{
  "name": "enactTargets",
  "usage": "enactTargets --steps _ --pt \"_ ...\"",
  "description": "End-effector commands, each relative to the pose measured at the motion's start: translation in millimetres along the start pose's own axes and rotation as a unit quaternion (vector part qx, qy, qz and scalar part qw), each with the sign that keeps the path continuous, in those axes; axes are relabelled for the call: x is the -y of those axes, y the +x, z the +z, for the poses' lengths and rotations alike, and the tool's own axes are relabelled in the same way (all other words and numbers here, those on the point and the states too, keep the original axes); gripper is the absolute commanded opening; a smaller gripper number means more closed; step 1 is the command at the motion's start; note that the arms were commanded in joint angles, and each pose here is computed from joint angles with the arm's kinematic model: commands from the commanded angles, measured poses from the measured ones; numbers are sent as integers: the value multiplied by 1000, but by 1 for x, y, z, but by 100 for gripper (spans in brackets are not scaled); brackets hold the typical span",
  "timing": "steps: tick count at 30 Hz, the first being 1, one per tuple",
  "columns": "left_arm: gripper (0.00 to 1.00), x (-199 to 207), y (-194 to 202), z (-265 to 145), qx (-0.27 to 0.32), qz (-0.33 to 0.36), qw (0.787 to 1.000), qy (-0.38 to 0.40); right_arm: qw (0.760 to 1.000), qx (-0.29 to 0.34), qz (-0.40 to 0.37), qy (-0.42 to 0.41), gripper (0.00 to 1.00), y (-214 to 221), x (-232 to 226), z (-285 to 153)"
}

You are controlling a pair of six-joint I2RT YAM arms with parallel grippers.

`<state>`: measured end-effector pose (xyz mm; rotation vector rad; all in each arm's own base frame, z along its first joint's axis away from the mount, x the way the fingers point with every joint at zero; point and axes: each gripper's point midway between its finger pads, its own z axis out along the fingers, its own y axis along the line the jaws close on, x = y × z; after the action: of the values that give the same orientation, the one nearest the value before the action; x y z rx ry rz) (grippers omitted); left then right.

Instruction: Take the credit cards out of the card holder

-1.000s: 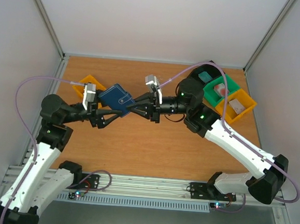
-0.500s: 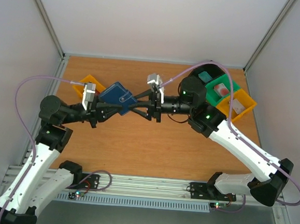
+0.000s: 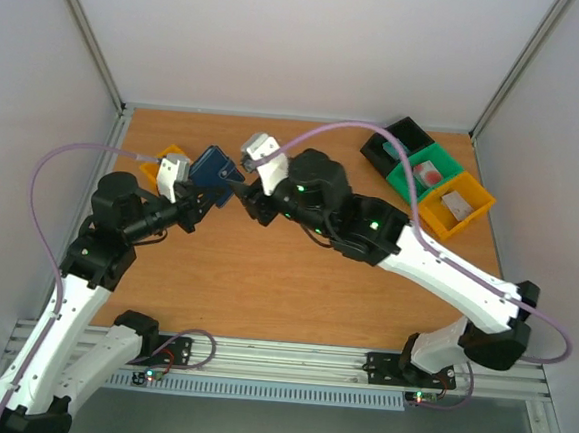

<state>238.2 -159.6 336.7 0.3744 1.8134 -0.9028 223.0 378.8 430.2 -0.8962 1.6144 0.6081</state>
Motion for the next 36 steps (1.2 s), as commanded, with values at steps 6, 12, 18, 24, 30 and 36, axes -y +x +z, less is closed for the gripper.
enactTargets --steps 6,12,18,24,30,36 --pt "0 7 -18 -6 25 38 999 -3 995 -86 -49 -4 57 24 -17 49" --pt "0 13 -19 -6 29 38 999 15 993 -98 -58 33 45 32 -8 68" --pt "0 23 -15 -7 25 42 998 44 990 -105 -68 66 37 40 2 79" --pt "0 31 -16 -9 27 54 996 67 984 -108 -78 118 24 42 21 85" --pt "0 37 -8 -11 16 51 995 85 973 -118 -61 187 2 47 64 76" --pt "0 25 5 -8 -6 31 998 61 962 -133 -4 240 1 63 139 28"
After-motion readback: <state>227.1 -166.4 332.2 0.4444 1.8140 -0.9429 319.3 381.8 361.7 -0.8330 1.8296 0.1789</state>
